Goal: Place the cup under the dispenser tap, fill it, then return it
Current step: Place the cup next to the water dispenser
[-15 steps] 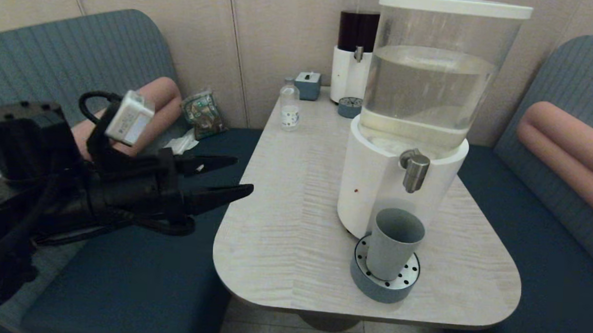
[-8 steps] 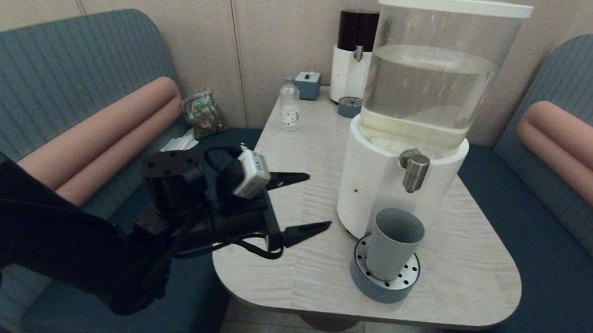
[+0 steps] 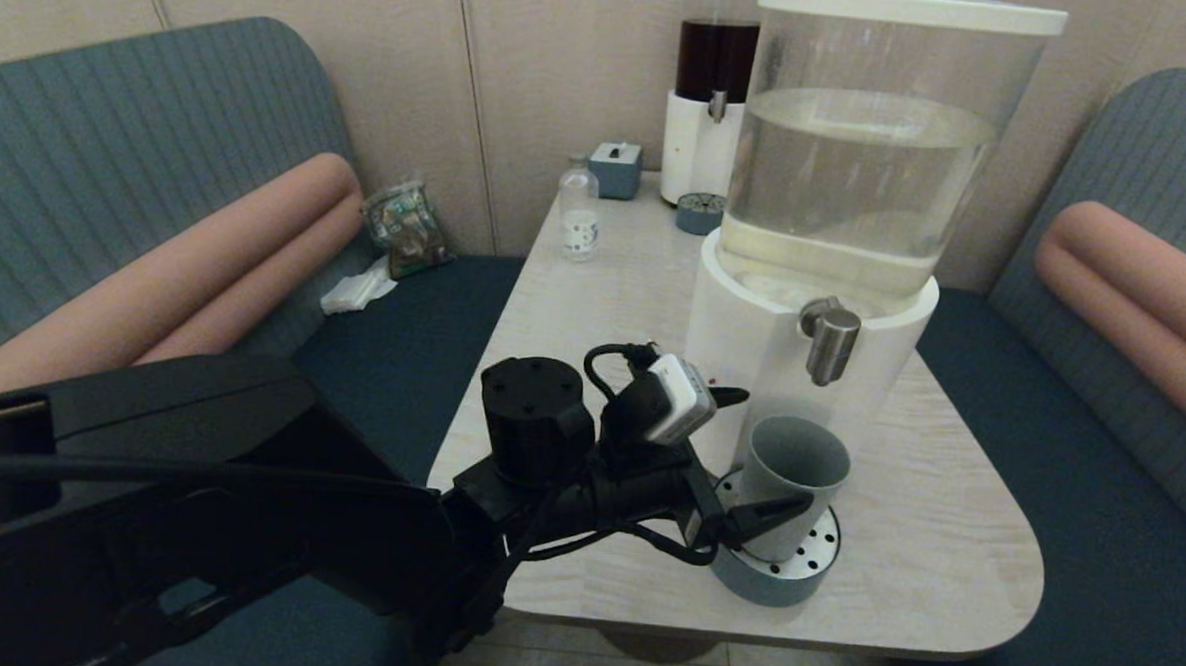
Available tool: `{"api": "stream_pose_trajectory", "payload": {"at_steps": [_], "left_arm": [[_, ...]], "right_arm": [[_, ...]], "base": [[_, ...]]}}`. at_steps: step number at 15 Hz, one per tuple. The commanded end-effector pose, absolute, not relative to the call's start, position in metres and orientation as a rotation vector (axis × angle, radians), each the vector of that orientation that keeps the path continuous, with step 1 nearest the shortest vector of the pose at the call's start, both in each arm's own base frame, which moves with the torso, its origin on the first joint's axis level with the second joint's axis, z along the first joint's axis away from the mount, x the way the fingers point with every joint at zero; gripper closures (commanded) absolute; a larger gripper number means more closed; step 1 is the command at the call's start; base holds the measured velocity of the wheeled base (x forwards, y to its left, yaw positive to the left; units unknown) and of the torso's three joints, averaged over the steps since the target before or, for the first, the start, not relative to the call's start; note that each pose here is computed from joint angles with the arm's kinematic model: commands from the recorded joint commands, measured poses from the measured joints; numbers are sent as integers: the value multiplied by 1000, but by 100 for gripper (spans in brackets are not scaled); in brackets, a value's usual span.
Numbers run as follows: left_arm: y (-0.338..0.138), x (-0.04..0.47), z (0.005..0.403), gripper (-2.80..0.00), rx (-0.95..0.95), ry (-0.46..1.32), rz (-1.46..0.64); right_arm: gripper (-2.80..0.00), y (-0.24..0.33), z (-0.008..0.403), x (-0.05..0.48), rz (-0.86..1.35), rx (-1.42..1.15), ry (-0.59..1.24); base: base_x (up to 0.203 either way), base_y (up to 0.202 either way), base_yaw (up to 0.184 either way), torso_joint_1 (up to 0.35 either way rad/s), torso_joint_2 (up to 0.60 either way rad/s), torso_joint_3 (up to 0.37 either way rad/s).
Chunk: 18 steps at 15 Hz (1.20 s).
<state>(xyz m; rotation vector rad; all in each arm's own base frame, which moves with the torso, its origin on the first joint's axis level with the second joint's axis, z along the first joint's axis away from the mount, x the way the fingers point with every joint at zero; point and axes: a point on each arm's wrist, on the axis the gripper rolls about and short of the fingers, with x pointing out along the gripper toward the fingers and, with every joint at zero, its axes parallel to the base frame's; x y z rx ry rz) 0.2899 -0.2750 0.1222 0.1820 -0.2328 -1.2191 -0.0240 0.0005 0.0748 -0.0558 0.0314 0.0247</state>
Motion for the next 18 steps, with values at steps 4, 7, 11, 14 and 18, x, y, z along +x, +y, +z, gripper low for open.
{"api": "stream_pose_trajectory", "payload": {"at_steps": [4,7,11,14,18], "left_arm": [[-284,290,104,-280,187,-199,-1243],[-298,291,92,-280,184,-189,-1269],[-314,292,89,-280,170,-209,-1284],[-315,294,94,0,155,-223,-1264],[-310,291,111,0,135,-261,-1219]], "right_arm": [[0,0,75,-24,25,-56,30],[0,0,75,-24,25,-56,30],[0,0,75,-24,25,-56,28],[0,0,74,-24,25,-56,31],[0,0,75,-24,25,-56,30]], "base": [[0,0,0,0,0,0],[0,0,0,0,0,0],[0,0,0,0,0,0],[0,0,0,0,0,0],[0,0,0,0,0,0]]}}
